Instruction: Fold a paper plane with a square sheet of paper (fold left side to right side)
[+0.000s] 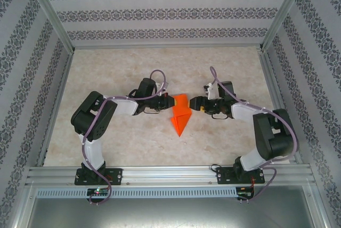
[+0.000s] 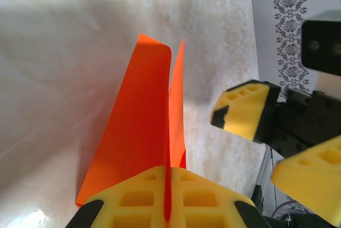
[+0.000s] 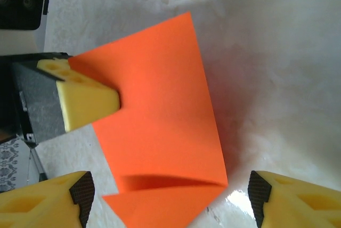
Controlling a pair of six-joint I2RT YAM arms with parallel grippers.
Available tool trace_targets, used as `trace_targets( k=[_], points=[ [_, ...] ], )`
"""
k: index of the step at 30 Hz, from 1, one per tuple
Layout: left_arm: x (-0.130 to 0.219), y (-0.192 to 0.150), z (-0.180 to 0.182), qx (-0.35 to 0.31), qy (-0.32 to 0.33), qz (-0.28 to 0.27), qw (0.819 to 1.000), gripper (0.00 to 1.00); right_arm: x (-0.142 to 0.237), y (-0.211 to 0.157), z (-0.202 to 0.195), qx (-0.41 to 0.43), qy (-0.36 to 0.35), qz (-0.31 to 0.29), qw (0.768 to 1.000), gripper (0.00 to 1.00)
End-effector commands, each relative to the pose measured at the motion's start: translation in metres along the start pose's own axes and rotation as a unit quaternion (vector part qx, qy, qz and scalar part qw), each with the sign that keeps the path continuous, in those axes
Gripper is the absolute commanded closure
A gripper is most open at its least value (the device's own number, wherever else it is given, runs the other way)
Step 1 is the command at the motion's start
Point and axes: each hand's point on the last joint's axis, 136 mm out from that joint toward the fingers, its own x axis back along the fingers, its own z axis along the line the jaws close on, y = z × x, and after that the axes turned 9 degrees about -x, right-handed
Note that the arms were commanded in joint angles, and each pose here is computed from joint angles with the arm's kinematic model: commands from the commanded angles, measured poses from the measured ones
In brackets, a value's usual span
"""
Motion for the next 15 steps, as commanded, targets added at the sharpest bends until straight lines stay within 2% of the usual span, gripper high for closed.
trace_targets(
  k=[1, 7, 15],
  points=[
    [0.0, 0.006, -0.006, -0.033, -0.033, -0.009, 0.999, 0.95, -0.009, 0.015, 0.012, 0.028, 0.042, -0.003, 0.999, 0.23],
    [-0.002, 0.005, -0.006, -0.03, -0.04, -0.005, 0.999, 0.95, -0.027, 0.022, 0.004, 0.016, 0.082, 0.01, 0.996, 0.27],
    [-0.003, 0.004, -0.006, -0.029, -0.043, -0.003, 0.999, 0.95, -0.033, 0.011, 0.003, 0.011, 0.123, 0.039, 0.992, 0.4]
  ],
)
